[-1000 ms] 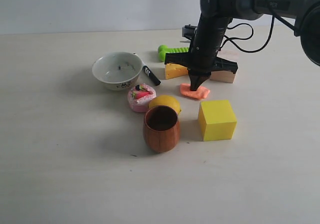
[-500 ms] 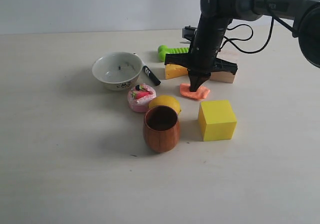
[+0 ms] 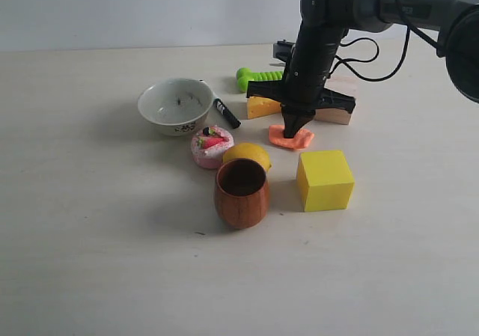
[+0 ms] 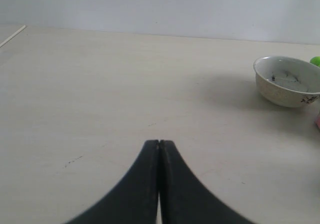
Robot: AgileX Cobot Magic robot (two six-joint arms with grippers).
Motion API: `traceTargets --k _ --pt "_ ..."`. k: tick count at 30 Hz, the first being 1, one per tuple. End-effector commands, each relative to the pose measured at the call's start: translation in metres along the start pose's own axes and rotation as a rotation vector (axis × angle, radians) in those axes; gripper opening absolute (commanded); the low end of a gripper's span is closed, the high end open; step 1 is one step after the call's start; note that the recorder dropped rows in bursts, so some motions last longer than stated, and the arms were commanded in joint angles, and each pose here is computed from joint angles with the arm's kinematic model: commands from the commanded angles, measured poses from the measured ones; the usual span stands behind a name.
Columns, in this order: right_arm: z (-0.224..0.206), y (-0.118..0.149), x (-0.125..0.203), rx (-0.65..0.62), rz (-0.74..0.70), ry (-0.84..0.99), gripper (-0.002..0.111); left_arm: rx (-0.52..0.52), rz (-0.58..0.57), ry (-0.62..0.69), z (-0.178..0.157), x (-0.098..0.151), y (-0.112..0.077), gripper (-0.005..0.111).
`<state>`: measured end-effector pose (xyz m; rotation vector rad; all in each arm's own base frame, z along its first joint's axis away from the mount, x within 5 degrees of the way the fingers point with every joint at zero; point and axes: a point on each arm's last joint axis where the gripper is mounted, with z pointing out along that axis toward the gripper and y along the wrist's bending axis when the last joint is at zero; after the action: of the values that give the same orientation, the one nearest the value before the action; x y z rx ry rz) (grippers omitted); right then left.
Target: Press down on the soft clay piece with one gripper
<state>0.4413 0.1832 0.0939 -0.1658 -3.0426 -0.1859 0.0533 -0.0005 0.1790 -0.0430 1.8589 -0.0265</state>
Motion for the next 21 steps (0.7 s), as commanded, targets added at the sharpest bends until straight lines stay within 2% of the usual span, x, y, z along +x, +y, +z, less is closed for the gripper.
traceTargets --k 1,13,21 --pt "0.046 -0.009 0.01 0.07 0.003 0.141 0.0 0.006 -0.011 -0.022 -0.001 -0.002 0.0 0.0" --pt "0.008 -0.003 0.007 0.034 -0.015 0.035 0.001 0.006 -0.011 -0.022 -0.001 -0.002 0.0 0.0" --pt "-0.006 0.0 0.005 0.009 -0.018 -0.022 0.025 0.006 -0.011 -0.022 -0.001 -0.002 0.0 0.0"
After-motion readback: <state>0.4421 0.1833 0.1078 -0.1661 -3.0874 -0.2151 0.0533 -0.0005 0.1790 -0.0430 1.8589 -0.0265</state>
